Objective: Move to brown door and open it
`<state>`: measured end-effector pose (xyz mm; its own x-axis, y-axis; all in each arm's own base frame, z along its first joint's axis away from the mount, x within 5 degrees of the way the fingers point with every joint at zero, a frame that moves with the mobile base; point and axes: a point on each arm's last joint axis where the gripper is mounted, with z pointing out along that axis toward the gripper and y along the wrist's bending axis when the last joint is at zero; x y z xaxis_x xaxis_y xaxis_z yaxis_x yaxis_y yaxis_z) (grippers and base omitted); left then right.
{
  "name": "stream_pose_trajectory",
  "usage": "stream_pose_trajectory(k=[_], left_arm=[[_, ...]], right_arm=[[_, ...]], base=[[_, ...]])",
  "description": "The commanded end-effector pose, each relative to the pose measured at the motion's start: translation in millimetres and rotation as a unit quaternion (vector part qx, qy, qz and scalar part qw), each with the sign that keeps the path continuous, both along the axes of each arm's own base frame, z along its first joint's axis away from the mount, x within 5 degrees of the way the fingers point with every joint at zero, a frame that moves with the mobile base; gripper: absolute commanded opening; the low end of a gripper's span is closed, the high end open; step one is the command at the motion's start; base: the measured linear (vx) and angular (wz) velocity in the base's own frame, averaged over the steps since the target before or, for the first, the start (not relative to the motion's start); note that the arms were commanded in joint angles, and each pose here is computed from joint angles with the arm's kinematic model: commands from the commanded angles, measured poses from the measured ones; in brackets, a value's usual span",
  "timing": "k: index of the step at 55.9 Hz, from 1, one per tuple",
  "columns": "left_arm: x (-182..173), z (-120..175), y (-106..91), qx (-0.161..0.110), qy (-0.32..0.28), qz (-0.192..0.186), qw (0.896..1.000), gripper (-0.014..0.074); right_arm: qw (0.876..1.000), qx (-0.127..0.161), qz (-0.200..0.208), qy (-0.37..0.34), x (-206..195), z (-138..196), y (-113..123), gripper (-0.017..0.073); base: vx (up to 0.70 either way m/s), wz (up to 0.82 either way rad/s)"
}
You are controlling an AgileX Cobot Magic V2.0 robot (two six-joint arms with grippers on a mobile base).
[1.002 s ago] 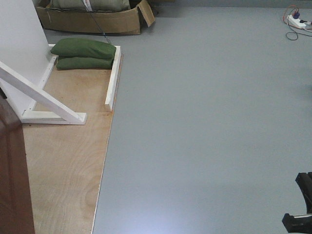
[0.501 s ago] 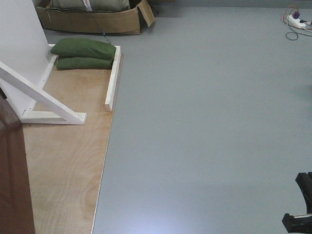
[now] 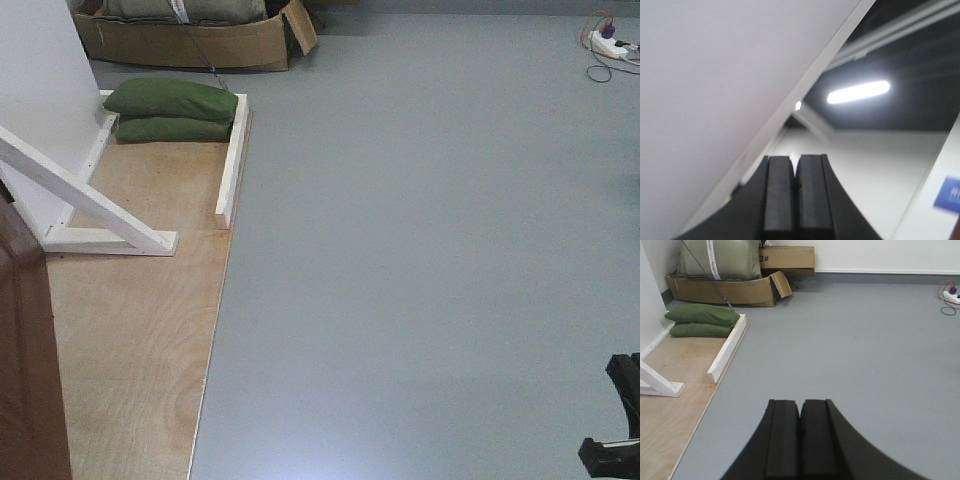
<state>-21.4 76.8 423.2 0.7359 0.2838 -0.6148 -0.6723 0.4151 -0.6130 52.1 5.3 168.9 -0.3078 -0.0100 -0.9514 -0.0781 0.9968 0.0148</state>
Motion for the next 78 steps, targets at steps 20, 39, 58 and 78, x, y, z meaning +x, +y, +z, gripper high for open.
stream_pose_trajectory(k=[20, 39, 58, 78], left_arm=[[54.8, 11.2, 13.6, -0.157, 0.028, 0.007, 0.987, -0.0003], [86.9, 17.3, 14.6, -0.167, 0.065, -0.026, 0.983, -0.0003], [104.4, 21.1, 8.8, -0.135, 0.094, -0.120, 0.979, -0.0003], [118.9, 23.8, 0.5, -0.105, 0.118, -0.204, 0.966, -0.0003]], right_arm=[[0.999, -0.003, -0.002, -0.040, 1.7, 6.0, -0.5, 0.0000], [0.999, -0.003, -0.002, -0.042, 1.8, 6.2, -0.6, 0.0000], [0.999, -0.003, -0.002, -0.042, 1.8, 6.2, -0.6, 0.0000], [0.999, -0.003, -0.002, -0.042, 1.8, 6.2, -0.6, 0.0000]], base=[[0.00, 0.00], [0.00, 0.00], [0.00, 0.00], [0.00, 0.00]])
